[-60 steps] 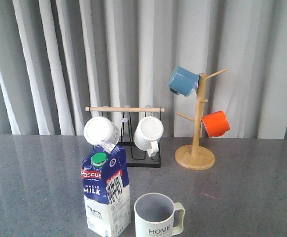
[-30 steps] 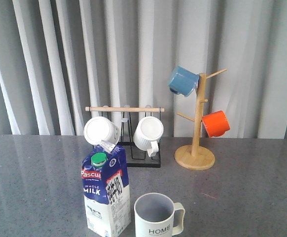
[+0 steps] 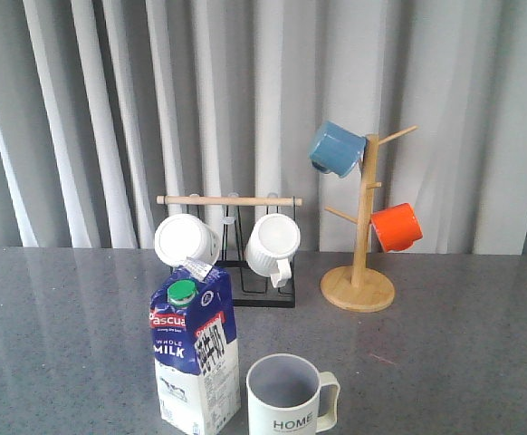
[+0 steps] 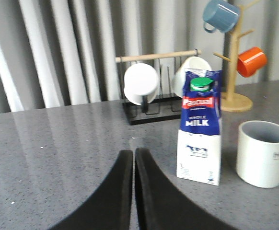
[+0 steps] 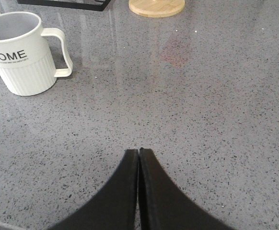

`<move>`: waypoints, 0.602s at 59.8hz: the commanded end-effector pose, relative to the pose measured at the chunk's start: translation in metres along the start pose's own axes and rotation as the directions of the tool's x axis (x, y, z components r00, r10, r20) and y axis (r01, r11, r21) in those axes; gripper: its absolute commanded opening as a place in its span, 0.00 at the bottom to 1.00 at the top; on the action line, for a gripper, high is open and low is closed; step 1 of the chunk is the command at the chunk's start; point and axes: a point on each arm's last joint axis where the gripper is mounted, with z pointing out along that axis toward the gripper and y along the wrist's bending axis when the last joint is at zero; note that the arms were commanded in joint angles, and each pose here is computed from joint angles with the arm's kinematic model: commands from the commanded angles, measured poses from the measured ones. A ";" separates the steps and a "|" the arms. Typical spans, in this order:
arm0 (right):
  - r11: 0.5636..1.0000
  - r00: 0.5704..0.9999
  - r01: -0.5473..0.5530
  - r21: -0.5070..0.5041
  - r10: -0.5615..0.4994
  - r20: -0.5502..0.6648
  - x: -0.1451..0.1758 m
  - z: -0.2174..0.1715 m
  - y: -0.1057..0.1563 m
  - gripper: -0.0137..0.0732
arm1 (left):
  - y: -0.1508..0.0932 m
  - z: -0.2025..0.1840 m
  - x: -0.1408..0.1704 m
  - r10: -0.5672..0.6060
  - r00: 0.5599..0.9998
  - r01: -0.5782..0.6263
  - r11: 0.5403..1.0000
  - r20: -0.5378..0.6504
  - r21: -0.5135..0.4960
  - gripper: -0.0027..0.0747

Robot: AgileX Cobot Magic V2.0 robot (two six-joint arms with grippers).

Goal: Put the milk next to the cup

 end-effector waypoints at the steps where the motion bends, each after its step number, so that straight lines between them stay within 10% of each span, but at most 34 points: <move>1: 1.000 0.996 0.012 -0.006 -0.011 0.083 -0.013 -0.003 0.001 0.15 | 0.004 -0.001 0.024 -0.016 0.986 0.027 0.997 0.166 -0.068 0.03; 14: 1.000 0.996 0.012 -0.006 -0.011 0.083 -0.013 -0.003 0.001 0.15 | 0.010 0.003 0.087 -0.031 0.993 0.053 0.978 0.113 -0.200 0.03; 36: 1.000 0.996 0.012 -0.006 -0.011 0.083 -0.013 -0.003 0.001 0.15 | 0.016 0.009 0.104 -0.006 0.987 0.049 0.962 0.158 -0.269 0.03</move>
